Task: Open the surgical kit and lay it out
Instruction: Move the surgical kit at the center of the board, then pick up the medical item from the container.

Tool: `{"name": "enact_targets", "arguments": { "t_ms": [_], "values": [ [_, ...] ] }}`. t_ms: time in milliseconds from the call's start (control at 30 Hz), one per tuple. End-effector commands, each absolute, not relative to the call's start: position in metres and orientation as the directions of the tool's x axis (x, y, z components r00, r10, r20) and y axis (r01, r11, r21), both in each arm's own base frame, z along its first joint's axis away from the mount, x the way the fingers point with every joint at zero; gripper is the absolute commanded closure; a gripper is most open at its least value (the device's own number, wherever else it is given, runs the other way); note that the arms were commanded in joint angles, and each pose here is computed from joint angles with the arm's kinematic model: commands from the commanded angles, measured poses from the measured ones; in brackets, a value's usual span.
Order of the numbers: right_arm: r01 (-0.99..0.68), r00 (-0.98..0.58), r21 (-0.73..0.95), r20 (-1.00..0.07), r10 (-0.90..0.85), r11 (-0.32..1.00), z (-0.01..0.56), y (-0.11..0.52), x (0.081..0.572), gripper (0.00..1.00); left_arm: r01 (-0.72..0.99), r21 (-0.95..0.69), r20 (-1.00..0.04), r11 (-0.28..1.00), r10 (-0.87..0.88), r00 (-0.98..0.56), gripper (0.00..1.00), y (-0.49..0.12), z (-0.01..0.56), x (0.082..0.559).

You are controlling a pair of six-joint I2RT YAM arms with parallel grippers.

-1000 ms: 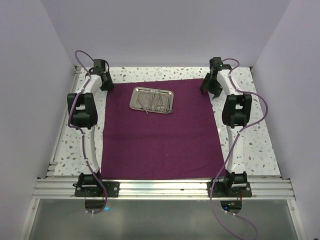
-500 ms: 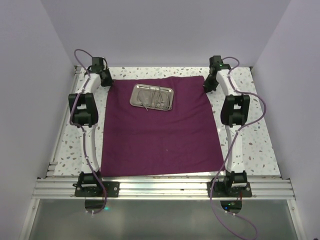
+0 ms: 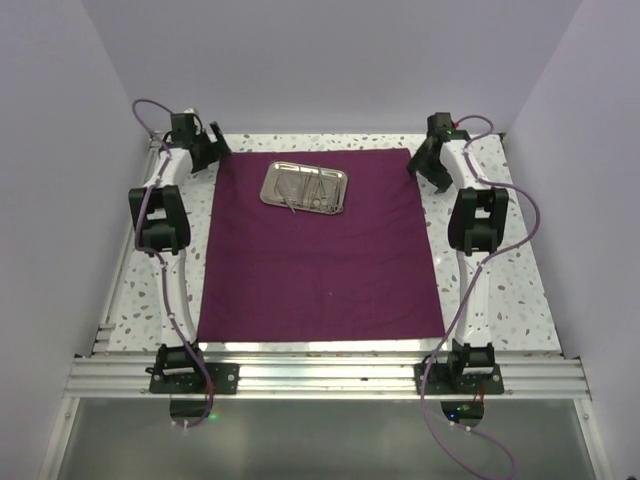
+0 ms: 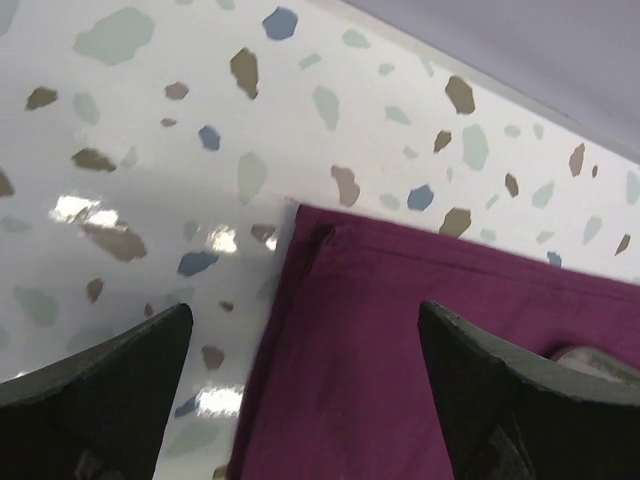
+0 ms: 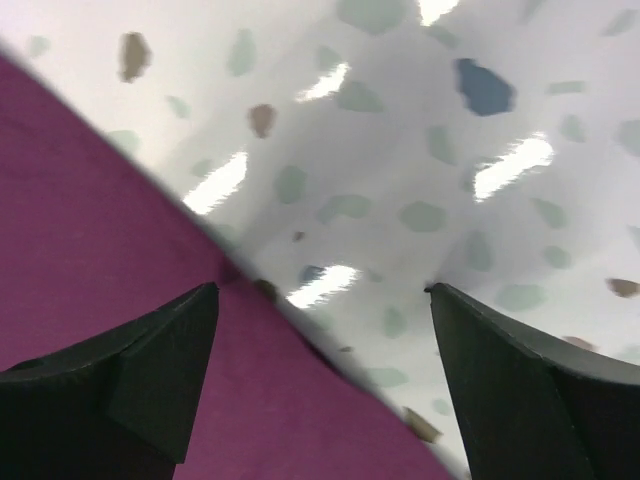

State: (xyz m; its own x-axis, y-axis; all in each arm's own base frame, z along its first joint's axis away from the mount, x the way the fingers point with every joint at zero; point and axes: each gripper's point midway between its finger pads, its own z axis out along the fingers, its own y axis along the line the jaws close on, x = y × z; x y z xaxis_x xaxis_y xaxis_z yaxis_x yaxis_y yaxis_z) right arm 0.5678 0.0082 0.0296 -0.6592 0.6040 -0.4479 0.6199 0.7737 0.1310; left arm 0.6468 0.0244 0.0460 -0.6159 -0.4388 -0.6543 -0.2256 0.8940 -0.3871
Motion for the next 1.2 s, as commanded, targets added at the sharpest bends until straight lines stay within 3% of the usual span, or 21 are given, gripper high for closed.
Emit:
{"name": "enact_targets", "arguments": {
  "t_ms": [0,100,200,333,400,567,767,1167],
  "values": [
    [0.657,-0.596,0.092,-0.545,0.59,0.748,0.082,-0.027,0.558,0.07,-0.238,-0.38,-0.72,0.894,-0.448,-0.53,0.0,0.042,0.11,0.639],
    [0.641,-0.555,0.126,-0.605,0.571,0.757,0.127,-0.031,0.552,0.06,-0.227,-0.358,-0.753,0.906,-0.424,-0.503,0.0,0.021,0.149,0.629],
    [0.632,-0.551,0.162,-0.594,0.586,0.758,0.145,-0.024,0.537,0.06,-0.21,-0.329,-0.761,0.921,-0.39,-0.519,0.01,-0.021,0.168,0.622],
    [0.628,-0.578,0.208,-0.52,0.628,0.75,0.156,-0.007,0.483,0.08,-0.216,-0.301,-0.718,0.929,-0.37,-0.59,0.12,-0.091,0.148,0.601],
    [0.616,-0.608,0.219,-0.479,0.633,0.757,0.15,0.003,0.461,0.09,-0.24,-0.332,-0.67,0.912,-0.407,-0.621,0.26,-0.113,0.132,0.593],
    [0.598,-0.69,0.158,-0.397,0.605,0.786,0.142,0.008,0.377,0.1,-0.221,-0.305,-0.624,0.926,-0.37,-0.688,0.33,-0.178,0.097,0.572],
    [0.574,-0.73,0.099,-0.389,0.562,0.813,0.145,0.001,0.315,0.09,-0.259,-0.24,-0.609,0.936,-0.353,-0.711,0.37,-0.191,0.077,0.561],
    [0.562,-0.734,0.096,-0.402,0.548,0.822,0.151,-0.001,0.287,0.09,-0.26,-0.175,-0.593,0.95,-0.313,-0.742,0.39,-0.184,0.058,0.536]
  ]
}}
